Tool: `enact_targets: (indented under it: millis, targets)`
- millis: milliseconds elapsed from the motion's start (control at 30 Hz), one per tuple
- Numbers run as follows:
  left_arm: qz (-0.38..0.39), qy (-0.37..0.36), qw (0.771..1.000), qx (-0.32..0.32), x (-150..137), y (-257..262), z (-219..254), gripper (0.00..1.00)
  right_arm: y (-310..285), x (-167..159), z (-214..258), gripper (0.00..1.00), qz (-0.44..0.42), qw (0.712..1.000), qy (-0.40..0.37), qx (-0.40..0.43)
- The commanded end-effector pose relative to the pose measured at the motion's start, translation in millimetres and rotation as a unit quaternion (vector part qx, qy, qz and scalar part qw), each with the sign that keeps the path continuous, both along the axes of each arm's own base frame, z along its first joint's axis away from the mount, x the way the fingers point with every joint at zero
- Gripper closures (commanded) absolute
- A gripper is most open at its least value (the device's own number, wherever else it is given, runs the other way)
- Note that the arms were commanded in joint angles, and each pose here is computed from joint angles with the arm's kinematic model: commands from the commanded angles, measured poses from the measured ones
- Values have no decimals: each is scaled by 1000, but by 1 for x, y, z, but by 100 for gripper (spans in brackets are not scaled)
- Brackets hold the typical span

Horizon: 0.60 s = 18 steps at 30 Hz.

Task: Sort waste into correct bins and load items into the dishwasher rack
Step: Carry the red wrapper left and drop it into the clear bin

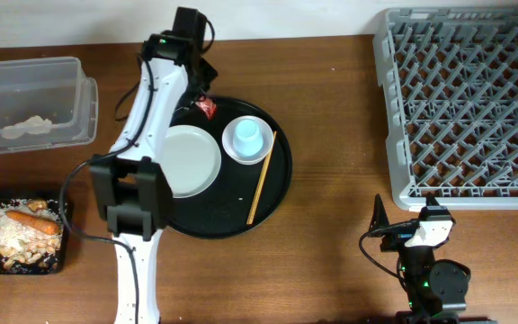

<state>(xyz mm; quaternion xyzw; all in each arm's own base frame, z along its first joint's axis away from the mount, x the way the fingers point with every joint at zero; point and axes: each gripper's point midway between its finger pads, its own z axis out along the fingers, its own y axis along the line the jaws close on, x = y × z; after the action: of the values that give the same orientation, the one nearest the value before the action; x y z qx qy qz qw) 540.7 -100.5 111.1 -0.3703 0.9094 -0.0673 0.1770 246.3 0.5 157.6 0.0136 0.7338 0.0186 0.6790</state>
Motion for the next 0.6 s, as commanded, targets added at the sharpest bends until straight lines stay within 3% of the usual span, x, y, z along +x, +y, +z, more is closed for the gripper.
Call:
enact_targets:
  millis: [0, 300, 567]
  targets:
    - [16, -53, 998, 0, 5, 26, 54, 99, -3, 0, -2, 2, -8, 1000, 2, -4]
    - [103, -121, 987, 4, 5, 133, 116, 99, -3, 0, -2, 2, -8, 1000, 2, -4]
    - [198, -126, 972, 21, -12, 246, 120, 99, -3, 0, -2, 2, -8, 1000, 2, -4]
